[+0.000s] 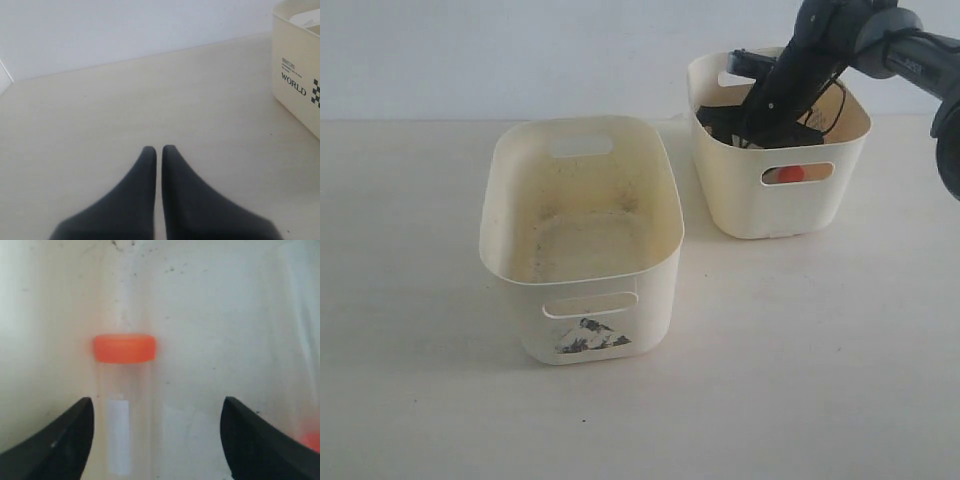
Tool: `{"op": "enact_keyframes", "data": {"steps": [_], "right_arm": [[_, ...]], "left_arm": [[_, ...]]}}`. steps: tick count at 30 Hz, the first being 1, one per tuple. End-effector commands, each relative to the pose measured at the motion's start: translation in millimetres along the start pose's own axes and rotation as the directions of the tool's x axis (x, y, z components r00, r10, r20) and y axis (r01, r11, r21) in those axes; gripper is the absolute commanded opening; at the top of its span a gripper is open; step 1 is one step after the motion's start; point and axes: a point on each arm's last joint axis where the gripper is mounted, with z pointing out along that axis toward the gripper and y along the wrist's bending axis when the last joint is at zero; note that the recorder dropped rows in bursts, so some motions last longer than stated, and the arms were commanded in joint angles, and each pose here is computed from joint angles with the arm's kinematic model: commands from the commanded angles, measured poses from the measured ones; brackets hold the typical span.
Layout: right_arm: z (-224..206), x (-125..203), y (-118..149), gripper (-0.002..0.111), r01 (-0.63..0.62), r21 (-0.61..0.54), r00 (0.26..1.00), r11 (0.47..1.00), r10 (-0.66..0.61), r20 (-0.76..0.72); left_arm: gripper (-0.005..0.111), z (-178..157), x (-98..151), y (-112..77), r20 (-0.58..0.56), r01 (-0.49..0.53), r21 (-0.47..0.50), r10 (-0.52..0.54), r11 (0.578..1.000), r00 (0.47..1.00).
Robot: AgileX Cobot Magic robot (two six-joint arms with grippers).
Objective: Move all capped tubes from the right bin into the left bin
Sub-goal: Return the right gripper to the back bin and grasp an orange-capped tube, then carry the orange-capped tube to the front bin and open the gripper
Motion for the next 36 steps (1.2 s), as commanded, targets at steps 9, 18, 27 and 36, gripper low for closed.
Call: {"op": "enact_keyframes", "data": {"steps": [9,18,27,36], "right_arm": [[29.6,12.4,16.1,0.049,0.052,-0.048,0.996,0.998,-0.055,-0.075],[34.2,13.3,12.8,-0.001,0.060,-0.028,0.995,0.998,-0.062,-0.082],[-5.8,3.2,22.4,0.000,0.103,0.008,0.995,0.995,-0.103,-0.003],[-134.1,1.1,57.9,0.000,0.244,0.032,0.956,0.969,-0.246,0.162]], "left_arm": [[0.004,-0.3,-1.5,0.1,0.007,0.009,0.001,-0.009,1.000,1.000],[0.004,-0.3,-1.5,0.1,0.007,0.009,0.001,-0.009,1.000,1.000],[0.004,-0.3,-1.5,0.1,0.007,0.009,0.001,-0.009,1.000,1.000],[0.004,-0.3,-1.5,0.1,0.007,0.009,0.001,-0.009,1.000,1.000]]}}
